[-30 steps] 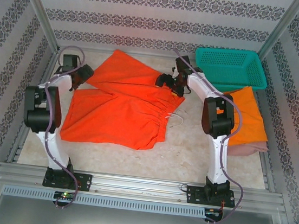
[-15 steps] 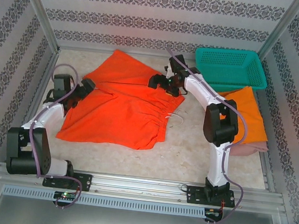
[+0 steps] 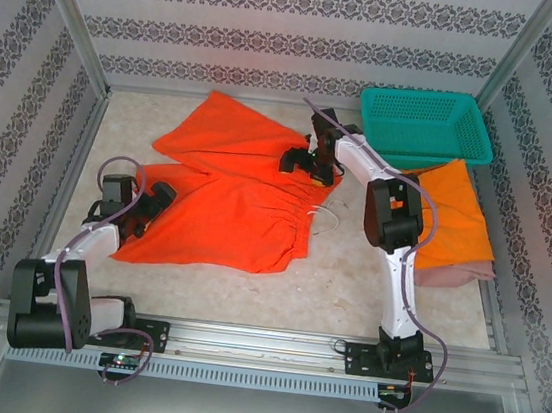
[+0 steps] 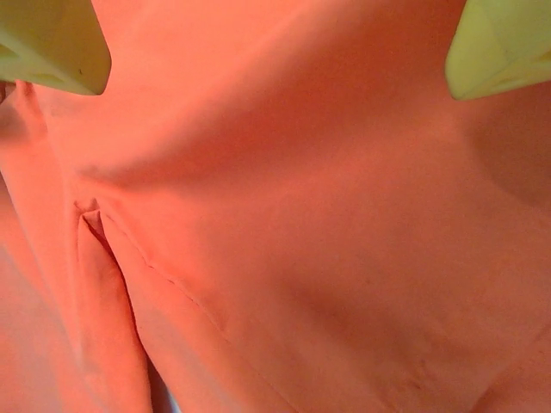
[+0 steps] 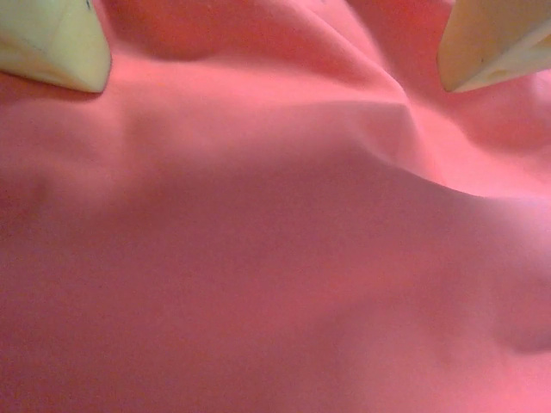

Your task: Fold and stack the shorts

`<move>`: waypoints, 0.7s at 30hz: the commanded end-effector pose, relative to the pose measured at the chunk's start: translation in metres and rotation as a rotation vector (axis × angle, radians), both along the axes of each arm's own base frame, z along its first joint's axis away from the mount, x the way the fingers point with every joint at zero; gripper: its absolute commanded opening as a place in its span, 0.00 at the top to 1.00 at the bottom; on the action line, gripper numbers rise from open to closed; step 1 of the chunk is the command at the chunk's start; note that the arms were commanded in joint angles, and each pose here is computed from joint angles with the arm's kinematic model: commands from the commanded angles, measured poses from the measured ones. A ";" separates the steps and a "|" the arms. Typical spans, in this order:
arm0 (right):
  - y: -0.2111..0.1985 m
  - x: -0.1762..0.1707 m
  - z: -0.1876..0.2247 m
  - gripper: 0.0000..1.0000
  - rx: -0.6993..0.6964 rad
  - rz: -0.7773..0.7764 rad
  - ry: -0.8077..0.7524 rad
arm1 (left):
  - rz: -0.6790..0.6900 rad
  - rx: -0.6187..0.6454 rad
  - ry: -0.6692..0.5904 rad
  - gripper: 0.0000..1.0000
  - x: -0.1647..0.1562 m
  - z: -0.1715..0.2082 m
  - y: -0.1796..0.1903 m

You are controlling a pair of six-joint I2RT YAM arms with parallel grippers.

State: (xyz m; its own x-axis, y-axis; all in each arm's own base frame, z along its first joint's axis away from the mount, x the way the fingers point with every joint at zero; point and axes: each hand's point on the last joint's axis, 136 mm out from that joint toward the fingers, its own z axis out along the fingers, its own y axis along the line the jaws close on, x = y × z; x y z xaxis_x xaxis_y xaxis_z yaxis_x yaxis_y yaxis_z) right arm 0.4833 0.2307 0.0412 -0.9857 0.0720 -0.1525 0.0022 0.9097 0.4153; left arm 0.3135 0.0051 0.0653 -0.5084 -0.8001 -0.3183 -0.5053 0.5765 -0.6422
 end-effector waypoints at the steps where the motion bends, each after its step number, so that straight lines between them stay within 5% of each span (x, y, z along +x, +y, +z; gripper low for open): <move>1: -0.012 0.004 -0.015 0.03 -0.058 0.021 0.035 | 0.017 0.004 -0.024 0.00 -0.005 0.002 0.000; 21: -0.013 0.054 -0.013 0.03 -0.057 0.071 -0.026 | -0.017 -0.001 -0.008 0.00 -0.032 0.000 -0.027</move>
